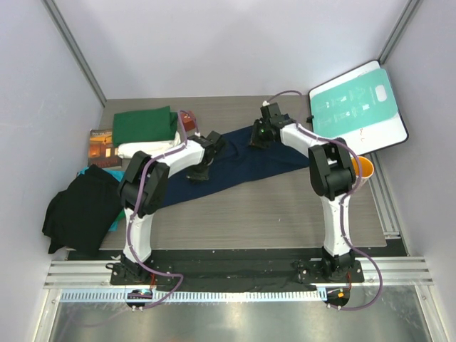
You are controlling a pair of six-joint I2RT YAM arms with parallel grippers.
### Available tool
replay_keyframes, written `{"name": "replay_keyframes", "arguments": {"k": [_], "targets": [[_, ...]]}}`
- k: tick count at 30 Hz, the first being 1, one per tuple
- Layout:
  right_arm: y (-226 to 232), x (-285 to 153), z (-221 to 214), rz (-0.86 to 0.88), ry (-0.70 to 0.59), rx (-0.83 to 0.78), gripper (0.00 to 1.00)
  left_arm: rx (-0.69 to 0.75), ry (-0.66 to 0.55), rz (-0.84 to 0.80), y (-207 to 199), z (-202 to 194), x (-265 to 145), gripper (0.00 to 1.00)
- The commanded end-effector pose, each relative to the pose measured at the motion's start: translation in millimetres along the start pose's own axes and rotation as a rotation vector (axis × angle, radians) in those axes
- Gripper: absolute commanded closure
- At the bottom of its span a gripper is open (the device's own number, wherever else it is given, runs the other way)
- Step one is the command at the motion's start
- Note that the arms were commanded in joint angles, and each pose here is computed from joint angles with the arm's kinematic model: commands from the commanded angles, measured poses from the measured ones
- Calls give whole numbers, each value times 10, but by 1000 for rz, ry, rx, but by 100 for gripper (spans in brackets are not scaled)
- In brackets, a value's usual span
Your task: Fold and stack the t-shirts
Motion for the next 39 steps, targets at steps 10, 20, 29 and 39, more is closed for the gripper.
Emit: {"name": "replay_keyframes", "arguments": {"k": [10,20,29,39], "targets": [[-363,-776,-358,-203,-21,-87,70,48,147,15,115,-410,-21,85],[-673,-463,-526,-363,119,-79,99,137,250,-19,-108,-753,87,100],[-506,-80,-38,-331,97,-112,99,265,279,-21,-593,-1065,121,100],[-401,369,355,-197,58,-57,96,198,191,-120,-1180,-1105,63,100]]}}
Point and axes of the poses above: each gripper's point midway between its finger pads, its own x axis out along the fingers, its own y axis along the line the jaws close on, z = x × y, the point moved 3 cm from there along -x, back along the fingers, and after that the axes turned 5 degrees about -x, right-handed, at the moved point
